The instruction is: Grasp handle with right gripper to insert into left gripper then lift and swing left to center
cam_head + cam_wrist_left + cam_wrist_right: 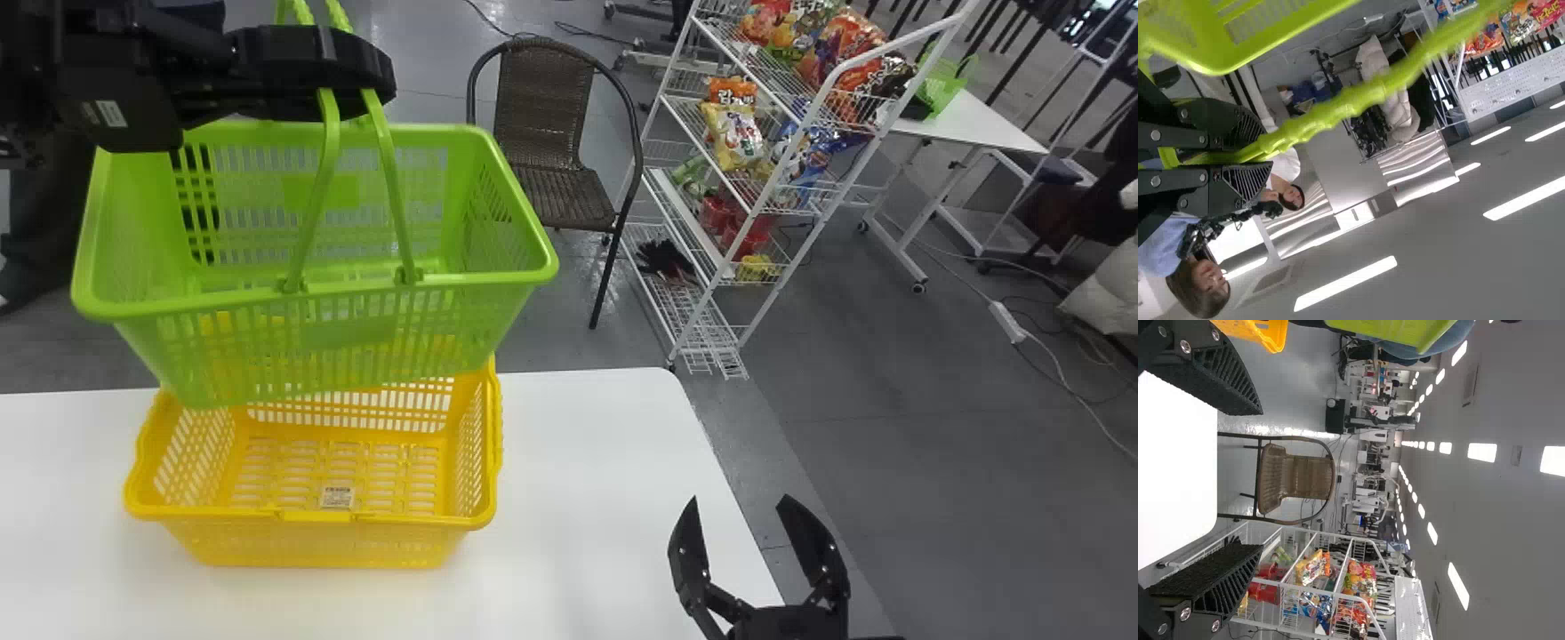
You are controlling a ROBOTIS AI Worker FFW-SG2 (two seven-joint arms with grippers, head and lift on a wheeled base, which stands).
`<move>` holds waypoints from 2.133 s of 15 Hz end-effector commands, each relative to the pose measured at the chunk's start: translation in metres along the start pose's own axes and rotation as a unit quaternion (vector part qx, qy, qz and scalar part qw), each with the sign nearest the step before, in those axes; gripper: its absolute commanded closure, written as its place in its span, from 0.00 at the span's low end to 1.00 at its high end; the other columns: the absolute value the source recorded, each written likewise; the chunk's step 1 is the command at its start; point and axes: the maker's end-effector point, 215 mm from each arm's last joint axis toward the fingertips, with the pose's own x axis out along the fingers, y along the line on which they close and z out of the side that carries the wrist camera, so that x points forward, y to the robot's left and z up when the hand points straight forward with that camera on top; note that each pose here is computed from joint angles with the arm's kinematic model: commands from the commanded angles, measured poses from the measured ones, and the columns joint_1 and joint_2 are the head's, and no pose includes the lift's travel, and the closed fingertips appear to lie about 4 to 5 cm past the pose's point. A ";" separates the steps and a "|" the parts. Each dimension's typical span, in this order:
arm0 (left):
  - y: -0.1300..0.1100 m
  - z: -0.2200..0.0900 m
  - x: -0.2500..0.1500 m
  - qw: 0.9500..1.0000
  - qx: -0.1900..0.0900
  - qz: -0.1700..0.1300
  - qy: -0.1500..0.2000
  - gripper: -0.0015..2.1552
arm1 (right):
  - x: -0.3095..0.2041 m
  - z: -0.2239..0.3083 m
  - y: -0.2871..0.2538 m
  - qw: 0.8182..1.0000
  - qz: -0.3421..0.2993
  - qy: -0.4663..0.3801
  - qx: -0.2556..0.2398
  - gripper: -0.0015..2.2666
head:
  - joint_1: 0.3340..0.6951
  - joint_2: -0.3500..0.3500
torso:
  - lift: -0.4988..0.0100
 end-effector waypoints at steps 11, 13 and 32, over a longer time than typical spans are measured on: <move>0.011 0.010 -0.049 0.999 0.003 0.032 -0.016 0.92 | -0.002 -0.004 -0.003 1.000 -0.003 0.003 -0.001 0.05 | 1.00 0.00 | 0.98; 0.011 0.017 -0.074 0.999 0.007 0.044 -0.028 0.92 | -0.002 -0.004 -0.004 1.000 -0.004 0.003 -0.001 0.05 | 1.00 0.05 | 0.98; 0.003 -0.029 -0.376 0.969 0.006 0.151 -0.194 0.92 | 0.002 -0.010 -0.002 1.000 -0.002 0.005 -0.001 0.05 | 1.00 0.54 | 0.98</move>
